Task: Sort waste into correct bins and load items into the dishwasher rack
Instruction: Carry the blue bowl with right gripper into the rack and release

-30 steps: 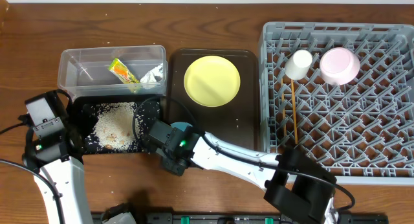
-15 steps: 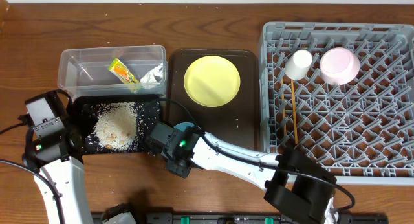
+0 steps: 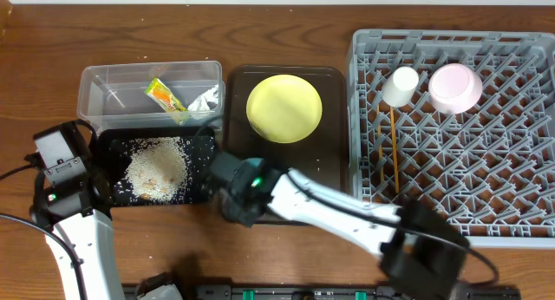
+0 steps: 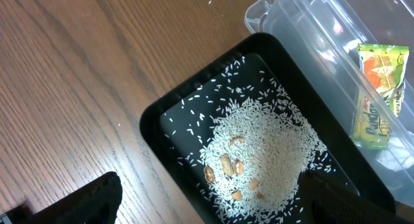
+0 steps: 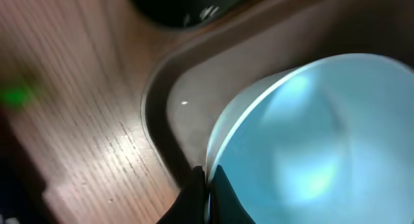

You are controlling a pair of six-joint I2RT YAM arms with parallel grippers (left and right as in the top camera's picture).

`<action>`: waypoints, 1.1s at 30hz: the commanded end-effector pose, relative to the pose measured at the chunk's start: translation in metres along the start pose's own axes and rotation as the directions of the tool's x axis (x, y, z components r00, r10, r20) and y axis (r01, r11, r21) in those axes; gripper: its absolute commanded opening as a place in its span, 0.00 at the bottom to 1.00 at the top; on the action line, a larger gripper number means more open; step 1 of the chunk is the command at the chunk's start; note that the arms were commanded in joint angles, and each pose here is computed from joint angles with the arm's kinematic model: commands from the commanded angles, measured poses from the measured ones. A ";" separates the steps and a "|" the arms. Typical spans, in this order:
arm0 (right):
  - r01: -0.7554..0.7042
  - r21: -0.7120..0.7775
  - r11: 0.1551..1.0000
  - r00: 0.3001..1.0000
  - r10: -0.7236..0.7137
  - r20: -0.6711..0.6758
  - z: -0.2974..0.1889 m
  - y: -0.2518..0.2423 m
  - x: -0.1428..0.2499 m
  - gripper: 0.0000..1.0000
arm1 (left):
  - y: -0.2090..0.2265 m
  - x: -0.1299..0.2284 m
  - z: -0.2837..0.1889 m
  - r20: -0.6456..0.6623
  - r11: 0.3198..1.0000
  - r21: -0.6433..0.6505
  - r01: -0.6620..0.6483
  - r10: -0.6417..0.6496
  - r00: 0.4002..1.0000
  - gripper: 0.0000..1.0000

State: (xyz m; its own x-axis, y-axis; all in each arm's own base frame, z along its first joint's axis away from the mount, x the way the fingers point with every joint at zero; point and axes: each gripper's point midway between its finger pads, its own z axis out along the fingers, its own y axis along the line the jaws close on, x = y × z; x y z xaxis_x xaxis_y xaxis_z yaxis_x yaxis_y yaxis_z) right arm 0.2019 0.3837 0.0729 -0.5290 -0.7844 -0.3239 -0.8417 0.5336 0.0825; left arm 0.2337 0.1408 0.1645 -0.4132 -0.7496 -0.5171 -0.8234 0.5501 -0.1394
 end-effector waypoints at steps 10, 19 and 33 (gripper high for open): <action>-0.207 -0.318 0.925 0.909 0.302 0.287 -0.154 -0.051 -0.032 0.01 | 0.002 -0.007 -0.004 0.020 1.000 -0.009 0.012 -0.011 1.000 0.89; -0.364 -0.472 0.803 0.795 0.532 0.292 -0.206 -0.126 -0.003 0.01 | 0.002 -0.007 -0.004 0.020 1.000 -0.009 0.012 -0.011 1.000 0.90; -0.304 -0.692 0.655 0.606 0.693 0.390 -0.263 -0.208 0.057 0.01 | 0.002 -0.007 -0.004 0.020 1.000 -0.009 0.012 -0.011 1.000 0.89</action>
State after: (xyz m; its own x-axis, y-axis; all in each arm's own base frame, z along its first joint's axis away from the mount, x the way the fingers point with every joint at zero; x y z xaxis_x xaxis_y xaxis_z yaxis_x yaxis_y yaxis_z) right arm 0.3268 0.1529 0.2650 -0.8948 -0.0016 -0.4464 -0.3911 0.4851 0.7822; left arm 0.2337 0.1408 0.1645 -0.4132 -0.7496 -0.5171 -0.8234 0.5501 -0.1394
